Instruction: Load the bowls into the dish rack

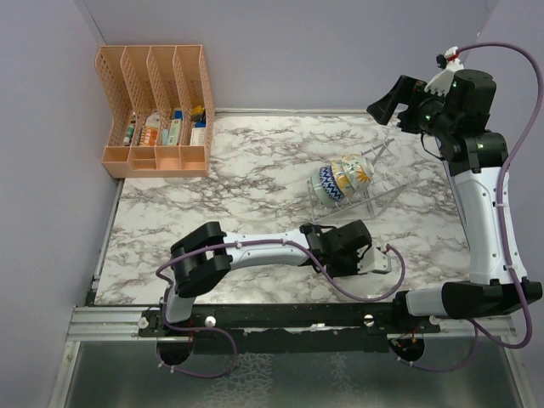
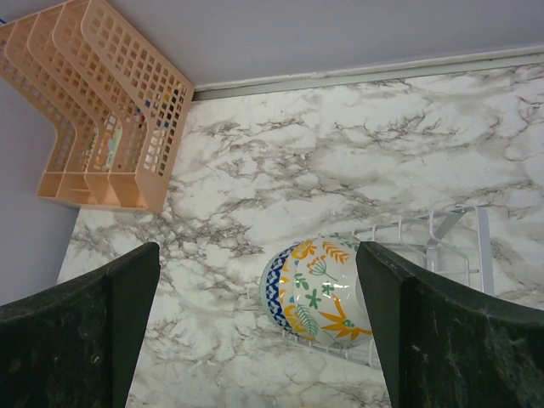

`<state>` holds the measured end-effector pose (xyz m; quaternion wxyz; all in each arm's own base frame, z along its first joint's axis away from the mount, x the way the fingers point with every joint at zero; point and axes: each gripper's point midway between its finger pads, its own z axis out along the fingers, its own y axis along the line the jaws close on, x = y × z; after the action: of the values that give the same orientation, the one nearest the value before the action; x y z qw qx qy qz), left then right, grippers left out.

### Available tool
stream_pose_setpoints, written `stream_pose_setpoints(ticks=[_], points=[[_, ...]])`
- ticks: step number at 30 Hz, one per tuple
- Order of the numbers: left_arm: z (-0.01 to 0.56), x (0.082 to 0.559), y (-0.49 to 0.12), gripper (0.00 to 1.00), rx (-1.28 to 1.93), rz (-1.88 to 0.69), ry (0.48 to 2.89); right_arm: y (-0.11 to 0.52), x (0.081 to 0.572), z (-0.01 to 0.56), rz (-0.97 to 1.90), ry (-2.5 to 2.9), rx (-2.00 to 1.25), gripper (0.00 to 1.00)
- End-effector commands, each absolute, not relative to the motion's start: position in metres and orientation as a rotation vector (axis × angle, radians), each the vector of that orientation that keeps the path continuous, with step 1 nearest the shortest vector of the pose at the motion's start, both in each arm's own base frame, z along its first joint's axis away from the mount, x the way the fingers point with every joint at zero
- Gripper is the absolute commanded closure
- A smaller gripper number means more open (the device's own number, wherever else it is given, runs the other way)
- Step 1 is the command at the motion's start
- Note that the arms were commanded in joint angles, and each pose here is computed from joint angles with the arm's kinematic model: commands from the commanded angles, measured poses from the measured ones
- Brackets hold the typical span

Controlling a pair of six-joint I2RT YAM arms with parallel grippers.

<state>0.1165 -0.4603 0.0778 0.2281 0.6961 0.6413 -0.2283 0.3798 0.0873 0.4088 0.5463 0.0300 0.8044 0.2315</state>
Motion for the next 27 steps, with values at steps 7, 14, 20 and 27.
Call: stream_pose_setpoints(ticks=[7, 14, 20, 27], points=[[0.099, 0.137, -0.424, 0.72, 1.798, -0.537, 1.834, 0.087, 0.371, 0.414, 0.557, 1.873, 0.041, 0.02], [0.084, 0.139, -0.403, 0.69, 1.776, -0.514, 1.896, 0.089, 0.371, 0.410, 0.570, 1.878, 0.043, 0.02], [0.092, 0.137, -0.395, 0.74, 1.756, -0.523, 1.905, 0.088, 0.370, 0.409, 0.562, 1.880, 0.042, 0.02], [0.107, 0.142, -0.379, 0.79, 1.707, -0.489, 1.907, 0.088, 0.370, 0.407, 0.562, 1.882, 0.040, 0.02]])
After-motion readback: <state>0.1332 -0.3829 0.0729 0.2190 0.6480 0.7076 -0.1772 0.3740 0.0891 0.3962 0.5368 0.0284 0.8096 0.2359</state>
